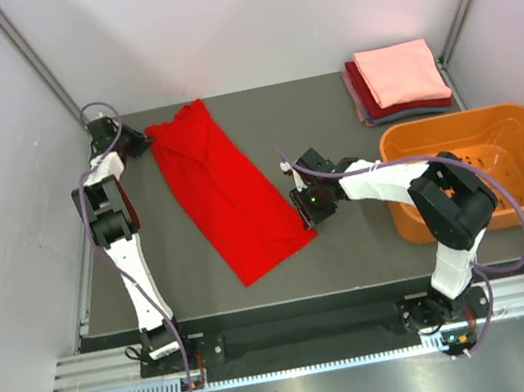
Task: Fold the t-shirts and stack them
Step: Fold the tshirt
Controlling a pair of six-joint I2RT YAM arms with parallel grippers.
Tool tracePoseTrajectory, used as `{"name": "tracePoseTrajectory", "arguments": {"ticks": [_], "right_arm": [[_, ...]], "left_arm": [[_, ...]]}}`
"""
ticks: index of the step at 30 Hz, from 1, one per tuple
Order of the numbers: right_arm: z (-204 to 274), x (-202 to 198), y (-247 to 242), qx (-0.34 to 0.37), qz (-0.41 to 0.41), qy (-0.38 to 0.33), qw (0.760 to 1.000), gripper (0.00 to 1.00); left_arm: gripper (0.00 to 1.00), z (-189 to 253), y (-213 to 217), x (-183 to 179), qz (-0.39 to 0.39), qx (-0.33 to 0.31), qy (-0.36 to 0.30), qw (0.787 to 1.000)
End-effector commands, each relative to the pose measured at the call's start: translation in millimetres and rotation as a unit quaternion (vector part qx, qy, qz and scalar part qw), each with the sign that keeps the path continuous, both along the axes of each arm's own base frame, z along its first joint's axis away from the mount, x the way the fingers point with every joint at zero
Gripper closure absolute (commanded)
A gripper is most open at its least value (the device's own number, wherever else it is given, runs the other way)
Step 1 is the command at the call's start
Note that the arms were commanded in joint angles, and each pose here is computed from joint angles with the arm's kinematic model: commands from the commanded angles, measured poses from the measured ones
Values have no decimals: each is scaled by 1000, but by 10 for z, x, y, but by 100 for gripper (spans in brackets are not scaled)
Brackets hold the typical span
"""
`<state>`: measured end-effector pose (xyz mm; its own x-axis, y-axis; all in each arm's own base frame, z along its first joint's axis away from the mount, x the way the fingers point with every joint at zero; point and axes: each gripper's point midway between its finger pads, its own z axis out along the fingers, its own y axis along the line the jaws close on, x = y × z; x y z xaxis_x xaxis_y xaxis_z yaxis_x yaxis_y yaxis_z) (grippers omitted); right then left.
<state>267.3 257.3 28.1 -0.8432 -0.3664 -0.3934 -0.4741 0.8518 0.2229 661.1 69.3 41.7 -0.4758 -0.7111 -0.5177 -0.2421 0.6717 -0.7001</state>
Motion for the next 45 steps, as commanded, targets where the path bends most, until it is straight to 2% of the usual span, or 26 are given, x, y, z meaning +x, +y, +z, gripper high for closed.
{"name": "tracePoseTrajectory", "arguments": {"ticks": [1, 6, 7, 8, 10, 17, 22, 30, 38, 40, 41, 45], "right_arm": [[-40, 75, 86, 26, -1, -2, 1000, 66], [-76, 4, 60, 30, -6, 3, 1000, 73], [-105, -29, 37, 29, -9, 7, 1000, 86], [-106, -44, 24, 30, -11, 8, 999, 93], [-117, -109, -11, 35, -18, 9, 999, 100], [-174, -408, -280, 30, -68, 15, 997, 100], [-187, -636, -386, 42, -104, 16, 994, 100], [-196, -1047, -369, 44, -123, 15, 991, 100], [-242, -1235, -281, 76, -180, 20, 981, 100], [-236, -1245, -206, 89, -193, 23, 977, 100], [-259, -1257, -189, 86, -195, 22, 977, 100], [-234, -1204, -90, 90, -199, 16, 976, 100]], "left_arm": [[100, -133, 35, 26, -4, 11, -3, 1000], [100, -93, 3, 38, -7, 7, -7, 1000], [100, -98, -9, 36, -7, 6, -7, 1000], [100, -91, -21, 35, -9, 6, -7, 1000], [100, -111, -98, 25, -15, 5, -3, 1000], [100, -67, -437, -42, -42, 6, -4, 999], [100, -108, -911, -132, -79, 6, 3, 997], [100, -7, -1593, -103, -138, 21, -26, 990], [100, 88, -1621, 228, -114, 0, -49, 992], [100, 207, -1578, 345, -103, 11, -67, 992], [100, 119, -1560, 340, -99, 14, -53, 994], [100, 233, -1396, 456, -76, 37, -64, 994]]}}
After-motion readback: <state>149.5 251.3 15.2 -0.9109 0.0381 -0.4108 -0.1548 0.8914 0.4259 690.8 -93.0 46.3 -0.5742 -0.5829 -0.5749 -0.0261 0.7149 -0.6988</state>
